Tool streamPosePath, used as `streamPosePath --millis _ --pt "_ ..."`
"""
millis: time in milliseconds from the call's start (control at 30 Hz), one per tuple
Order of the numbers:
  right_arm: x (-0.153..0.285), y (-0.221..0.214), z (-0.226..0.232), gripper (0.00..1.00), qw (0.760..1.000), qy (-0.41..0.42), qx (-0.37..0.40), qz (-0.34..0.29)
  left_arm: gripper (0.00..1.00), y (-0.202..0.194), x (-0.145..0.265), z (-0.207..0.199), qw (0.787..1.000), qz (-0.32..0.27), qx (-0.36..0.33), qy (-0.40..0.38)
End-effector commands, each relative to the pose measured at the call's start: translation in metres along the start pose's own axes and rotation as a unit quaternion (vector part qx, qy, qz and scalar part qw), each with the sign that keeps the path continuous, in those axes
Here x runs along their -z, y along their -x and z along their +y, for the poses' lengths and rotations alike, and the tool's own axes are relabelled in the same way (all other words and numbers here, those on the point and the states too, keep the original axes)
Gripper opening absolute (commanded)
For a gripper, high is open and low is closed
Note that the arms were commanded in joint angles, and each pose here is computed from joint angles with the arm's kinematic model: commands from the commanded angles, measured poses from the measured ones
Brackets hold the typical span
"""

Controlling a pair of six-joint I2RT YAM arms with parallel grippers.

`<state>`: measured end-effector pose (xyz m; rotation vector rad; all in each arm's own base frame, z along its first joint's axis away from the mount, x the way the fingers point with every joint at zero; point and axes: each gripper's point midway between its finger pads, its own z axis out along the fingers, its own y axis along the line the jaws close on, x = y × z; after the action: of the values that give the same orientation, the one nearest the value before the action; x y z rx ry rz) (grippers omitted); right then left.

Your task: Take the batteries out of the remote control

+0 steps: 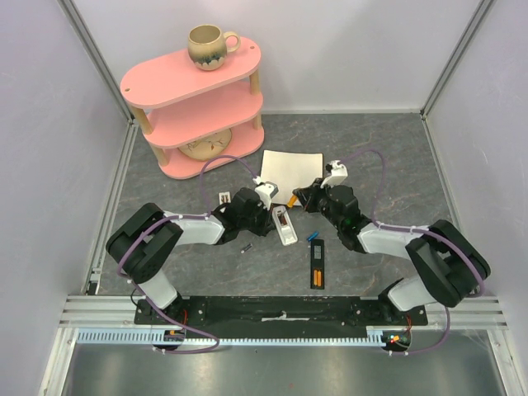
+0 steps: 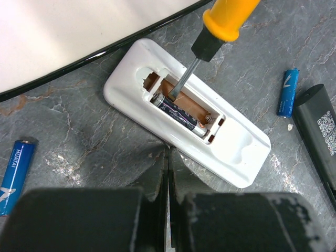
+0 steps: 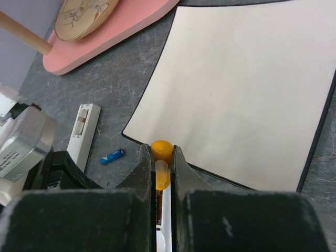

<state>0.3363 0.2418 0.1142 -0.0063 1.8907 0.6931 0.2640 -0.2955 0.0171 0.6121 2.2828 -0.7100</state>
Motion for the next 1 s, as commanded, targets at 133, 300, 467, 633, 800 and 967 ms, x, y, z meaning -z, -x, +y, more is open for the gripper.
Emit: streamPosePath --millis 133,300,467,633,800,967 --pt "0.002 -0.034 -0.015 0.00 0.994 0.038 -0.100 0.034 0.02 -0.042 0.000 0.010 0.997 0.066 0.021 0.017" --pt "0.006 -0.051 -0.020 0.00 0.989 0.053 -0.126 0.055 0.02 -0.044 -0.002 0.012 0.997 0.069 0.022 0.022" --pt "0.012 -0.058 -0.029 0.00 0.987 0.050 -0.138 0.061 0.02 -0.042 -0.004 0.013 0.997 0.067 0.023 0.024" --pt "0.019 -0.054 -0.028 0.00 0.987 0.056 -0.133 0.065 0.02 -0.042 -0.004 0.014 0.997 0.069 0.025 0.027" --pt "0.023 -0.051 -0.024 0.00 0.987 0.064 -0.129 0.067 0.02 -0.042 -0.005 0.016 0.997 0.071 0.025 0.031" --pt "0.024 -0.043 -0.015 0.00 0.986 0.080 -0.134 0.061 0.02 -0.046 -0.005 0.018 0.996 0.076 0.026 0.036"
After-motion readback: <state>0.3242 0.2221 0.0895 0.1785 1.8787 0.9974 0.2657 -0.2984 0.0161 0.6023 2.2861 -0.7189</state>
